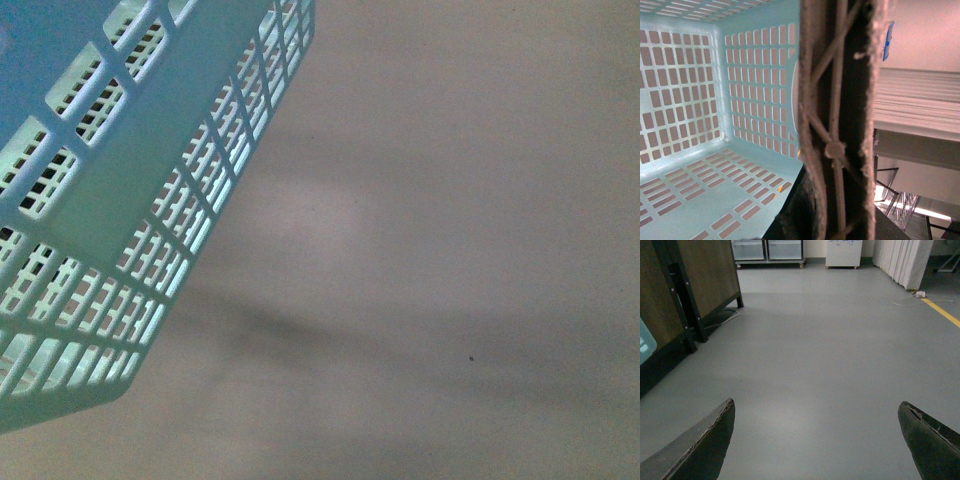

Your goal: Pick lemon and mango into basket

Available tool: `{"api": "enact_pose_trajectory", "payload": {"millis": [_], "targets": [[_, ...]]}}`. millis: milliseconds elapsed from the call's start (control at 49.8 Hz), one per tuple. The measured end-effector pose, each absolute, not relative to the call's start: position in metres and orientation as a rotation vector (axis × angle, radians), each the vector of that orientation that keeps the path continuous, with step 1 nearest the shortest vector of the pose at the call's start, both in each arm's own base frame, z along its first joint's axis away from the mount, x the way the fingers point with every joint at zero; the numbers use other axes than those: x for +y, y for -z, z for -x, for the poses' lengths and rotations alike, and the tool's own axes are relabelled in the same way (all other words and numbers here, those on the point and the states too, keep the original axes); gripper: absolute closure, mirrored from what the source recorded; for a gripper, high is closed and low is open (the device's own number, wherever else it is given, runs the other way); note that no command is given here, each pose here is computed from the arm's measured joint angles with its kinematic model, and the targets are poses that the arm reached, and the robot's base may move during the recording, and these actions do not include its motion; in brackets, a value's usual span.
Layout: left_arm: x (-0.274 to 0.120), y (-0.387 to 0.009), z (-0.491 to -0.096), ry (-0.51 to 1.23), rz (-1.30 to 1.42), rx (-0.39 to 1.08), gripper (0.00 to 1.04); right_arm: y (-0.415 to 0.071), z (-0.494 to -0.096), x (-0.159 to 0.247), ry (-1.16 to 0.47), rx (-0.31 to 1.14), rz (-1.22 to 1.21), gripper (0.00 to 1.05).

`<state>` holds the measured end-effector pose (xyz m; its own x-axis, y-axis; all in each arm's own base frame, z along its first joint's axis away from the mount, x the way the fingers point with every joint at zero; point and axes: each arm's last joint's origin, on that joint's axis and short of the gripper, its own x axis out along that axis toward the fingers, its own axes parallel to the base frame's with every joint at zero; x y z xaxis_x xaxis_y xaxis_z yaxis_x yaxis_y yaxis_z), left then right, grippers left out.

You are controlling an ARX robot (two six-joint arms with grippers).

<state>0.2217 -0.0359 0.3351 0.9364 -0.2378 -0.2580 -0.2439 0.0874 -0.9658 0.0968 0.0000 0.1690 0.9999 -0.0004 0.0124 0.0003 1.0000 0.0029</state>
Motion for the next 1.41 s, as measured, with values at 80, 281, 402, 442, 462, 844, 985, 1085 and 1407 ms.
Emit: {"api": "enact_pose_trajectory", "payload": {"millis": [80,281,402,442,462,844,985,1085,1407], "targets": [[-0.0358,-0.3352,-0.2216,-0.005,1.496,0.394,1.00,-0.1690,-0.0968,0.0000,0.000,-0.013,-0.003,0.09],[-0.0359,-0.3347,-0.2220,-0.006,1.495,0.396,1.00,-0.1690,-0.0968,0.0000,0.000,-0.012,-0.003,0.09],[-0.0359,-0.3347,-0.2220,-0.006,1.495,0.396,1.00,-0.1690,-0.0968,0.0000,0.000,-0.012,-0.003,0.09],[-0.0359,-0.3347,-0.2221,-0.007,1.495,0.396,1.00,-0.1690,-0.0968,0.0000,0.000,-0.012,-0.003,0.09],[-0.0359,-0.3347,-0.2220,-0.007,1.495,0.396,1.00,-0.1690,-0.0968,0.0000,0.000,-0.012,-0.002,0.09],[-0.0359,-0.3347,-0.2220,-0.006,1.495,0.396,1.00,-0.1690,-0.0968,0.0000,0.000,-0.012,-0.003,0.09],[-0.0359,-0.3347,-0.2220,-0.006,1.494,0.396,1.00,-0.1690,-0.0968,0.0000,0.000,-0.013,-0.003,0.09],[-0.0359,-0.3347,-0.2220,-0.006,1.493,0.396,1.00,-0.1690,-0.0968,0.0000,0.000,-0.012,-0.003,0.09],[-0.0359,-0.3347,-0.2220,-0.006,1.492,0.396,1.00,-0.1690,-0.0968,0.0000,0.001,-0.012,-0.003,0.09]]}}
